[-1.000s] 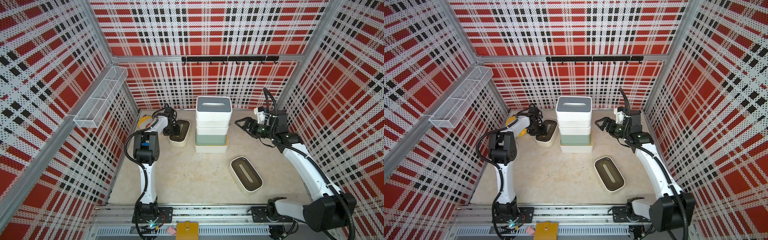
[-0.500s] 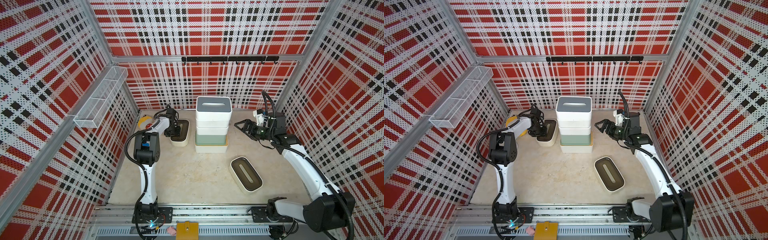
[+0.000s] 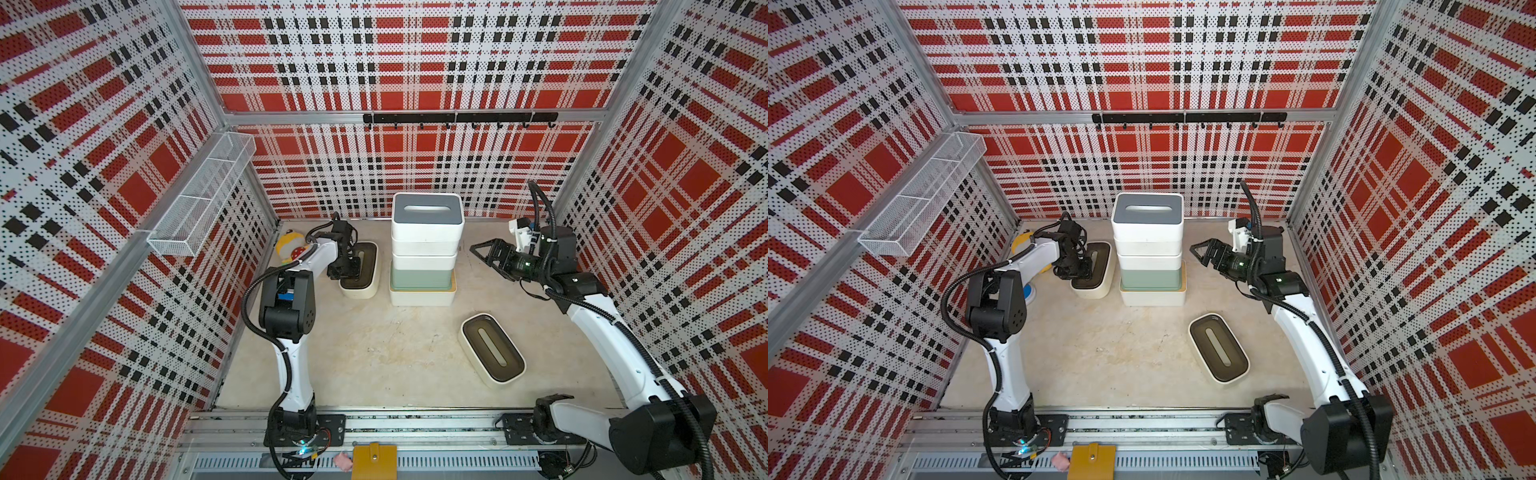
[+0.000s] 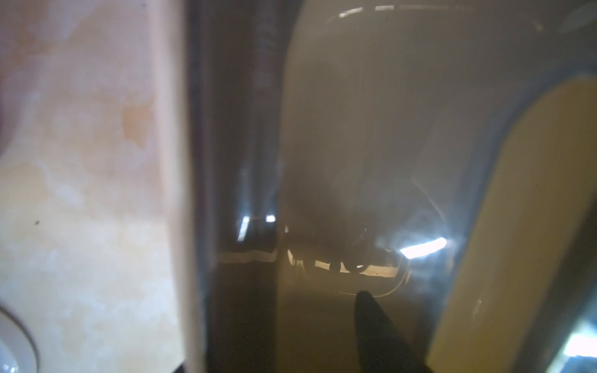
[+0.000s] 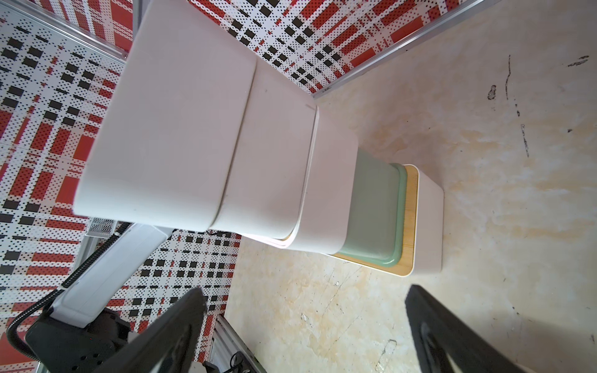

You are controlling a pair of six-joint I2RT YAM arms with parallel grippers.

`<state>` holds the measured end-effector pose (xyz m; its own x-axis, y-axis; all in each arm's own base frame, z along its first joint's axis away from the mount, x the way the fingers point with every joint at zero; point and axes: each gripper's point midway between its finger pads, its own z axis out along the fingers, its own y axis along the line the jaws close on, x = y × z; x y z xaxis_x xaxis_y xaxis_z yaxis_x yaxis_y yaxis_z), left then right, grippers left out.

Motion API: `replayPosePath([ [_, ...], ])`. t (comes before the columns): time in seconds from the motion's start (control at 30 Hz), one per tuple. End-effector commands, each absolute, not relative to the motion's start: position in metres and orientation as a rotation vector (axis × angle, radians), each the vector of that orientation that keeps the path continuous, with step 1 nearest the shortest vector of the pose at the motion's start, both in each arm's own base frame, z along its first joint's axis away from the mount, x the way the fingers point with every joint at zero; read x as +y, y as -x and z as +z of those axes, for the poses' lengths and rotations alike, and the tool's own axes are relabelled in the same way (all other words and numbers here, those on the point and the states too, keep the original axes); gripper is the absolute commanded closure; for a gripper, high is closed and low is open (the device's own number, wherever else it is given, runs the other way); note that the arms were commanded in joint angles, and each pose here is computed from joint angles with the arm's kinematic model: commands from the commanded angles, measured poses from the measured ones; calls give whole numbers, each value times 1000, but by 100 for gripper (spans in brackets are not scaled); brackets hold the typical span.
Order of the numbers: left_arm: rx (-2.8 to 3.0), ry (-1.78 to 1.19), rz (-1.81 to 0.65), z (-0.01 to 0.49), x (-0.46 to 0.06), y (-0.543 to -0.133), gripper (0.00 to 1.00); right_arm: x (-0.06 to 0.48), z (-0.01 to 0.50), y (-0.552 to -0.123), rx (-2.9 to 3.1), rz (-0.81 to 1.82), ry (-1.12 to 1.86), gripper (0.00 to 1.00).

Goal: Stack the tissue boxes
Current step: Pick up the tissue box from the center of the board, then place the tissue box at the tissue box.

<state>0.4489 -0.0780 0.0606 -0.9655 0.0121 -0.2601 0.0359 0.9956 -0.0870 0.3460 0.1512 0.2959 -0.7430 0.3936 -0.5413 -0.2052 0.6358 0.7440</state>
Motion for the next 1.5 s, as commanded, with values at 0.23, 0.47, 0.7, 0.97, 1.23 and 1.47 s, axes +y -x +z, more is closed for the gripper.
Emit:
replayPosePath([
  [0.23,2741,140,-350,115,-76,-415,50,149,322,-345,2018,1117,-137,0],
  [0.47,2674,213,-448,137,-62,-374,50,147,328,-344,1957,1126,-138,0],
  [0.7,2541,182,-567,174,-68,-339,50,142,327,-342,1963,1136,-233,0],
  [0.97,2357,4,-607,227,-88,-297,49,132,325,-332,2030,1011,-213,1],
  [1.23,2209,-349,-568,260,-130,-265,49,120,335,-317,2025,941,-239,0],
  [1.47,2057,-638,-552,281,-173,-242,49,141,353,-297,1979,1086,-75,0],
])
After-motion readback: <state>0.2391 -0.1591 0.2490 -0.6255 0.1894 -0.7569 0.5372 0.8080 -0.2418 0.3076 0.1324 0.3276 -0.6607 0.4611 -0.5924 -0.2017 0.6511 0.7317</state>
